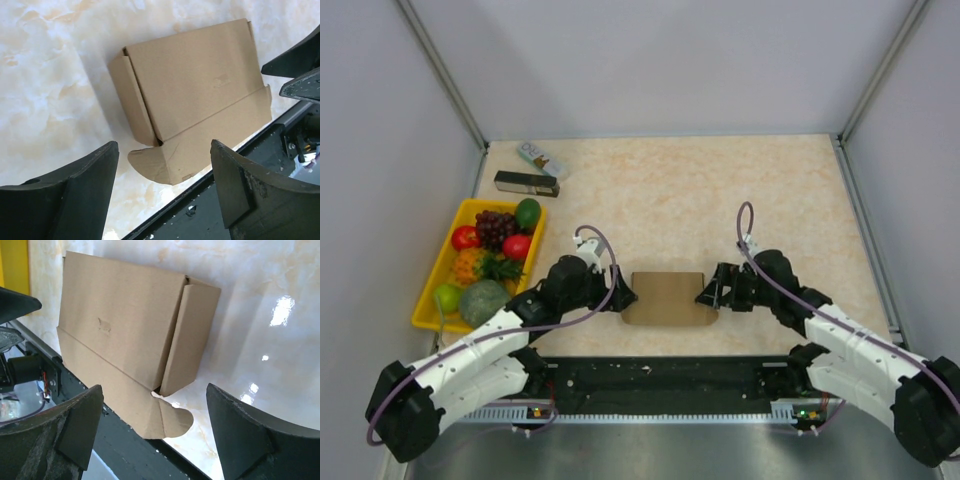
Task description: Fold the paper box
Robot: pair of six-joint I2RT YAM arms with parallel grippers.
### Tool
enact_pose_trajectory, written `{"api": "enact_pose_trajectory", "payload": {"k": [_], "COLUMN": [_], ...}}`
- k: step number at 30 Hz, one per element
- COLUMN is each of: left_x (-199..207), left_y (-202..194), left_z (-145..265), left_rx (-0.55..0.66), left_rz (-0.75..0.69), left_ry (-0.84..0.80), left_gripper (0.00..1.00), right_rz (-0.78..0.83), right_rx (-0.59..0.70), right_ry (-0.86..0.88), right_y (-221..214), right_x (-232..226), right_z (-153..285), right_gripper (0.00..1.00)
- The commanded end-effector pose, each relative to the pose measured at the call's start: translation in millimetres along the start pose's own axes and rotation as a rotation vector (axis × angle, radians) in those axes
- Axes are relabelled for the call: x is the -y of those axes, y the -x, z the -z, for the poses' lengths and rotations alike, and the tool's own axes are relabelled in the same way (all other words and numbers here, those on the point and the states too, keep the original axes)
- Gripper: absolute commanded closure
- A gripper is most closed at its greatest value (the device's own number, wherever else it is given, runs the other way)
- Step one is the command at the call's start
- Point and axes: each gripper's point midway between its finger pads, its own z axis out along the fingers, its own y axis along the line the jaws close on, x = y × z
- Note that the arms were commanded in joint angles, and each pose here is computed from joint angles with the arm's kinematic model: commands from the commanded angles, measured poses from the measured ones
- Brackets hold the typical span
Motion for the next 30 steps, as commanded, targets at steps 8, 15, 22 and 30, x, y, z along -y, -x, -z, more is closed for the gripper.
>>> {"api": "enact_pose_trajectory", "payload": {"k": [8,15,22,30], "left_x": [-2,-14,-13,-18], "left_y": [17,10,5,-25], "left_z": [-8,-28,-40,-50], "left_rx": [0.018,-0.020,-0.052,-0.125], "left_rz": [0.018,0.016,0.007,0.062], "left_ry": [0.026,0.064,0.039,-0.008], "left_gripper": [0.29,0.29,0.54,0.75], "right_rz": [0.071,0.039,0.071,0.035], "right_rx": [-0.017,-0.029,-0.032,-0.058], "right_ry": [0.044,0.053,0.077,0.121], "right_y": [9,8,15,1], "right_x": [-5,3,3,6], "right_z": [7,-11,-23,-30], "right_gripper": [0.27,0.27,0.56,0.82]}}
